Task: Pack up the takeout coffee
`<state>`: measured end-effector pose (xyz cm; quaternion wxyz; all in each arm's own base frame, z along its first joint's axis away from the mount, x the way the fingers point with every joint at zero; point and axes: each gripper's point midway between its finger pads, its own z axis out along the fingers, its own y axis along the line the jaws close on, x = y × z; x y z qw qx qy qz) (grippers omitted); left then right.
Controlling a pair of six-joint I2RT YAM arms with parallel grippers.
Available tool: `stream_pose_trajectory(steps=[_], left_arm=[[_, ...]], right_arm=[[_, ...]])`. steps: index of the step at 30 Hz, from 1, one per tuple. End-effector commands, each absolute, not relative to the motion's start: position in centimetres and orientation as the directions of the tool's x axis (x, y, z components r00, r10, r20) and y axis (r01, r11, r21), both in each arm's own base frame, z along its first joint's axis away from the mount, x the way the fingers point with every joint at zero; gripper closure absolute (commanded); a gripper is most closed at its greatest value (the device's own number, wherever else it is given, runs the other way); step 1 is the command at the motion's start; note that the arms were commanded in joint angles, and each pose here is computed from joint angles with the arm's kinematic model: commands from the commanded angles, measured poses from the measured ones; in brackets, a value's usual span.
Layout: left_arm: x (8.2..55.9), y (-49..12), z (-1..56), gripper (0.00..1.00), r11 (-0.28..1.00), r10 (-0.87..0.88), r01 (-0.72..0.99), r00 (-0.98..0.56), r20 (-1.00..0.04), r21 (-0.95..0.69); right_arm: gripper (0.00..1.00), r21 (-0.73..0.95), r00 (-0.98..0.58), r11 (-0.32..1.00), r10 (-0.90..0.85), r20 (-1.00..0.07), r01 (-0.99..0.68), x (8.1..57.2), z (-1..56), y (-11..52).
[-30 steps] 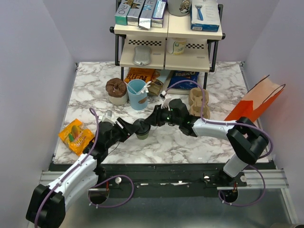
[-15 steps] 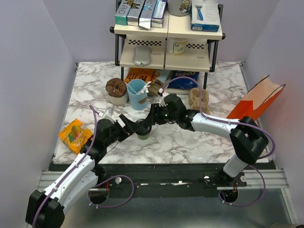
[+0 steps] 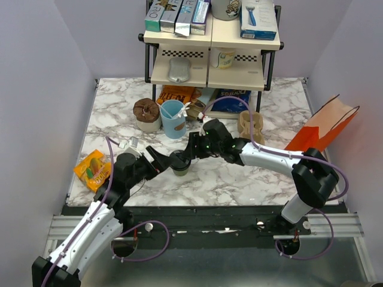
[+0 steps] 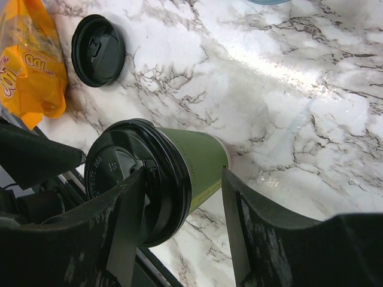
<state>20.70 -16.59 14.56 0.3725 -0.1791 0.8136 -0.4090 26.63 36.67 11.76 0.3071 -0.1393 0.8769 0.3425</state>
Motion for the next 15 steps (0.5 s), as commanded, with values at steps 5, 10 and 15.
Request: stream_pose_trajectory(steps=[5, 10, 15], left_arm=[[22.1, -18.0, 12.4, 0.01, 0.592, -0.583, 0.002, -0.69, -0.43, -0.806], [22.4, -19.2, 11.7, 0.05, 0.551, -0.577, 0.007, -0.72, -0.386, -0.835], [21.8, -19.4, 11.2, 0.15, 0.518, -0.585, 0.002, -0.729, -0.357, -0.855]], right_arm=[[0.4, 0.512, -0.745, 0.696, -0.05, -0.665, -0.503, 25.8, 11.0, 36.8], [0.41, 0.463, -0.652, 0.673, -0.037, -0.757, -0.577, 25.9, 9.1, 37.0], [0.43, 0.386, -0.528, 0.664, -0.015, -0.849, -0.64, 26.5, 8.2, 37.0]])
